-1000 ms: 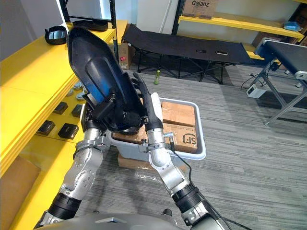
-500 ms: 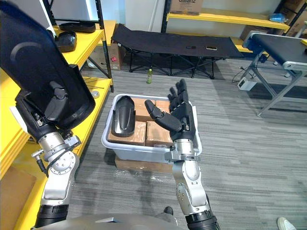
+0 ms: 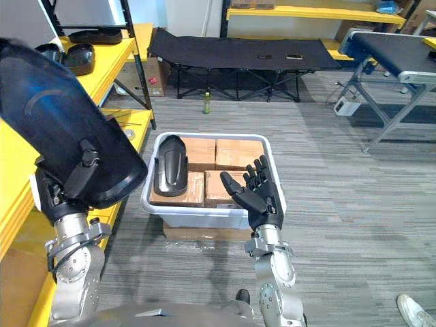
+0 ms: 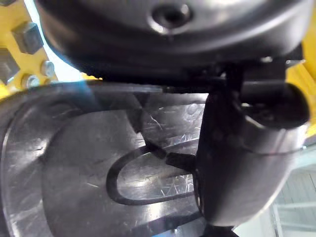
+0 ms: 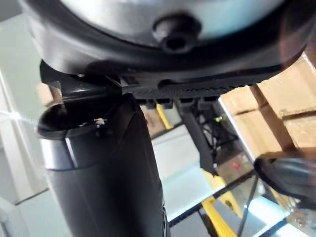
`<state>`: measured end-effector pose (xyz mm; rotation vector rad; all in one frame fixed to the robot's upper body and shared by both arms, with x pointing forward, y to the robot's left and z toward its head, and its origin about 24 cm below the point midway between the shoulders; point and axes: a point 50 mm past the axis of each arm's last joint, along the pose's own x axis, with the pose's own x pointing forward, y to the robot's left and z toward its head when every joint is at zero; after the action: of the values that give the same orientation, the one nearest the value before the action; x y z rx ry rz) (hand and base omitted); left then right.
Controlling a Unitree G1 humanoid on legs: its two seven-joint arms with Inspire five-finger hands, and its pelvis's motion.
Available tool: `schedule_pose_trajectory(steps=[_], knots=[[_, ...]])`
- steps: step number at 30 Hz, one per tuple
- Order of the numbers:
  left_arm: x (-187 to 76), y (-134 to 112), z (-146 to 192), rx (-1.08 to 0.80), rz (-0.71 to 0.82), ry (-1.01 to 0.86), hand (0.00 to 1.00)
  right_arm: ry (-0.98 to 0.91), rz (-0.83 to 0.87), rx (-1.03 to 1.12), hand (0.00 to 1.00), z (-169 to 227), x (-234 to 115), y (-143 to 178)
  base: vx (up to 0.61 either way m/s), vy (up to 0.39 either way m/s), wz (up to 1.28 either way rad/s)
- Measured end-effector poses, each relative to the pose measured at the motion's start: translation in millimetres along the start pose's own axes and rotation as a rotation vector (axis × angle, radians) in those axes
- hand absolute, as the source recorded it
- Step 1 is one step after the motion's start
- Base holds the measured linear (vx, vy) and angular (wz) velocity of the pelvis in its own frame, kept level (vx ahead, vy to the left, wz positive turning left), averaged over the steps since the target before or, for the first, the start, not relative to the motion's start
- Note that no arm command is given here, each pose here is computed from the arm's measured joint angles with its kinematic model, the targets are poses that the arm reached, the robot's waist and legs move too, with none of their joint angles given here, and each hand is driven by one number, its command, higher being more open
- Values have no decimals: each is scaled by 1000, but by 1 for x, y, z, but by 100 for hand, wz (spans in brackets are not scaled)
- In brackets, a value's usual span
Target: Walk over and take three plastic housings, then place them on the shelf
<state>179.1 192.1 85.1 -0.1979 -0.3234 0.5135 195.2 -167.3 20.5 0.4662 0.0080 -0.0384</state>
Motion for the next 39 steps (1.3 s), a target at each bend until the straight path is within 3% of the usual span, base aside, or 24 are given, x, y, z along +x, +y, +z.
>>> schedule_pose_trajectory(steps=[11,18,29,39], knots=[[-8,32,48,-66,8,-214,0,175,289,-122,100,-33,17,53,2,-12,78],[-12,28,49,-82,-111,-218,0,140,240,-157,100,-25,23,42,-16,-4,52],[-14,-10,42,-133,-447,-203,0,155,248,-160,100,-28,18,46,-14,-30,50],[-15,-6,41,-129,-404,-191,0,122,338,-218,100,-22,17,46,-69,-20,1]])
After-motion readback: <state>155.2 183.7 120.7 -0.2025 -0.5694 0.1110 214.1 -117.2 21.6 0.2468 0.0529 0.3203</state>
